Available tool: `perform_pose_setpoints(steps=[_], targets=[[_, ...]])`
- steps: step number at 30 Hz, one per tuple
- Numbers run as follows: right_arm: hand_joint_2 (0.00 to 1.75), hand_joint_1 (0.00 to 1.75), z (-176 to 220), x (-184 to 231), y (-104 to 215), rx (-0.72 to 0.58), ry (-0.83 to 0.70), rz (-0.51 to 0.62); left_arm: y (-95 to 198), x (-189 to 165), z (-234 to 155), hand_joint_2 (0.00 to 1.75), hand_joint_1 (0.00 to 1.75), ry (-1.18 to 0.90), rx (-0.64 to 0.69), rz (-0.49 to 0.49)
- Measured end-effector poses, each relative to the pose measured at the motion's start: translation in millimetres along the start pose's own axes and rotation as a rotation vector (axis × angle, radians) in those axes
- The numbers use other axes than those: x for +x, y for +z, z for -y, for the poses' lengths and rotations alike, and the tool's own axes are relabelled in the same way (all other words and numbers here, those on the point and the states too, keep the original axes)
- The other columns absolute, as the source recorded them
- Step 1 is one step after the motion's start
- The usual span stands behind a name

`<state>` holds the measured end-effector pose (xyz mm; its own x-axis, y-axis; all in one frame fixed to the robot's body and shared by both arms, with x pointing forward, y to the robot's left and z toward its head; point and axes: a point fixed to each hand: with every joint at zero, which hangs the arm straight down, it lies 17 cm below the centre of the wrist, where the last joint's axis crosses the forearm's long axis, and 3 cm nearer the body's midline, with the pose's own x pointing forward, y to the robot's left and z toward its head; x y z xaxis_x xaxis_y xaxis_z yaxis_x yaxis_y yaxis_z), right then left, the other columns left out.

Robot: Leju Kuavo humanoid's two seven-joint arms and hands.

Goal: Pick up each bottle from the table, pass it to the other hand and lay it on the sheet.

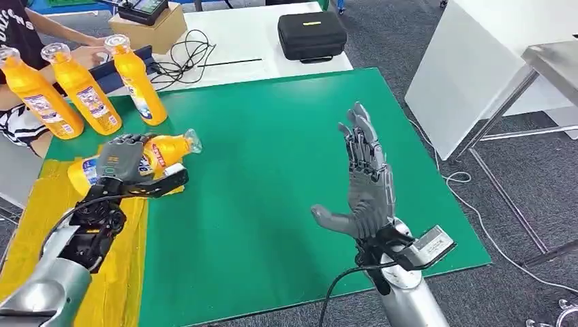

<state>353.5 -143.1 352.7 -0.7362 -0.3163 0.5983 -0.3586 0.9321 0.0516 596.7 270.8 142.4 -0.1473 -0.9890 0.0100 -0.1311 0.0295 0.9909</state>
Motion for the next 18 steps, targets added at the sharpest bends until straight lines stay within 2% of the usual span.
perform_pose_setpoints(steps=[9,15,16,17,18], targets=[[1.75,0.00,1.3,-5.1,-2.6,0.016,-0.003,-0.006,22.1,-81.1,44.1,1.75,1.75,-0.093,-0.197,-0.139],[1.75,0.00,2.7,-10.1,-3.8,0.021,-0.001,-0.015,36.4,-107.7,57.5,1.75,1.75,-0.113,-0.249,-0.184],[1.75,0.00,2.5,-11.0,-3.4,0.022,-0.001,-0.017,39.2,-112.7,60.0,1.75,1.41,-0.112,-0.260,-0.197],[1.75,0.00,1.9,-12.0,-2.8,0.023,-0.003,-0.020,42.1,-117.6,62.6,1.75,0.00,-0.106,-0.271,-0.212],[1.75,0.00,1.3,-13.1,-2.0,0.024,-0.004,-0.024,44.5,-121.3,64.5,1.75,0.00,-0.094,-0.276,-0.224]])
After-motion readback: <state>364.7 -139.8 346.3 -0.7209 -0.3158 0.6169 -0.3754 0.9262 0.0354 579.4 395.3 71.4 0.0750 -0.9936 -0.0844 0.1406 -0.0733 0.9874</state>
